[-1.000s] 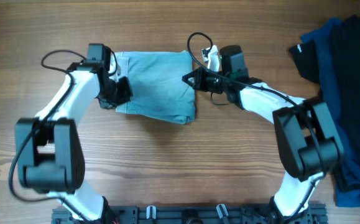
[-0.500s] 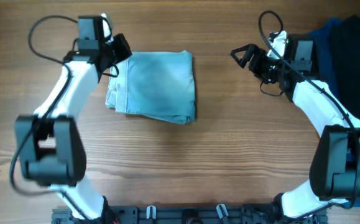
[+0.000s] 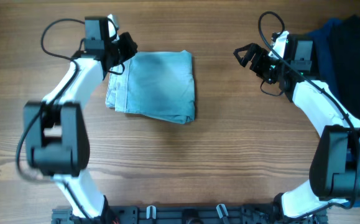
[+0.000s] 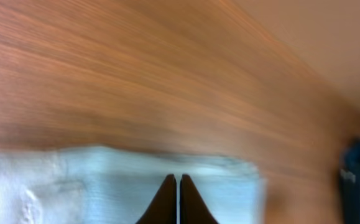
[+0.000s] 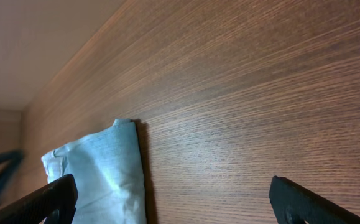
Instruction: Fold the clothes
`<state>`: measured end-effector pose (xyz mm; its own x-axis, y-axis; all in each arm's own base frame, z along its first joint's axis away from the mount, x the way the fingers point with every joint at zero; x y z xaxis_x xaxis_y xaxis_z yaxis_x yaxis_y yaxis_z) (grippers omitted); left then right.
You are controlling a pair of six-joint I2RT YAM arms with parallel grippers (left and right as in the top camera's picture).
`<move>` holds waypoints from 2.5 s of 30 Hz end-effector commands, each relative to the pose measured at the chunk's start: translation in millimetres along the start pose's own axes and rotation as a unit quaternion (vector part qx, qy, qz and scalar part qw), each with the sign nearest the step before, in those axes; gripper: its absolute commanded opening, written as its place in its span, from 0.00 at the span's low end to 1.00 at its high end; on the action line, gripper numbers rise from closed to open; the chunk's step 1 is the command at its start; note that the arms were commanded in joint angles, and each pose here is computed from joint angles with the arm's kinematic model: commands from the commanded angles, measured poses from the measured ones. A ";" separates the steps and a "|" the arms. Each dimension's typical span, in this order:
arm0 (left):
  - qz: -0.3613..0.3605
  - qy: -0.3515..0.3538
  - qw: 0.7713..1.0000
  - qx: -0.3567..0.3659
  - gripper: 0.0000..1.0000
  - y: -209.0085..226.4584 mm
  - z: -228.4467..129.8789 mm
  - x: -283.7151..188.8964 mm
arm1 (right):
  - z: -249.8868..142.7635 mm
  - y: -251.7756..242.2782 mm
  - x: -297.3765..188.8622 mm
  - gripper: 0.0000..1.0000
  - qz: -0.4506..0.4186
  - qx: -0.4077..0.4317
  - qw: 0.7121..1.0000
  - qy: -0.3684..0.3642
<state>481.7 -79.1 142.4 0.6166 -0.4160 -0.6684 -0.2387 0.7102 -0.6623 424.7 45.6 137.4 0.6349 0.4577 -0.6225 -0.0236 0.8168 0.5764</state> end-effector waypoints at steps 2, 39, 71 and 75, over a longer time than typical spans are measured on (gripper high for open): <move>0.002 0.087 0.996 -0.001 0.04 -52.8 -58.3 -31.8 | 0.8 0.7 -0.7 0.99 -0.003 -0.009 1.000 -0.004; 0.256 0.085 0.963 -0.024 0.04 3.6 -22.0 -93.0 | 0.8 0.6 -0.7 1.00 -0.003 -0.008 1.000 -0.004; 0.294 0.061 0.943 0.145 0.60 -45.1 -113.8 25.9 | 0.8 0.6 -0.7 0.99 -0.003 -0.008 1.000 -0.004; 0.325 0.073 0.931 0.150 0.61 -24.0 -122.2 44.0 | 0.8 0.7 -0.7 0.99 -0.003 -0.009 1.000 -0.004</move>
<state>422.9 -187.5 114.0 0.3347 0.0262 -0.9420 -0.2789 0.9576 -0.0725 424.8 45.5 137.4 0.6354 0.4567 -0.6226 -0.0235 0.8174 0.5756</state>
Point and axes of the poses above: each gripper's point midway between its finger pads, its own x axis out along the fingers, its own y axis along the line the jaws close on, z = x × y, the point moved 5 cm from there along -x, back along the fingers, and after that the axes turned 9 degrees about -x, right-handed, at the moved point
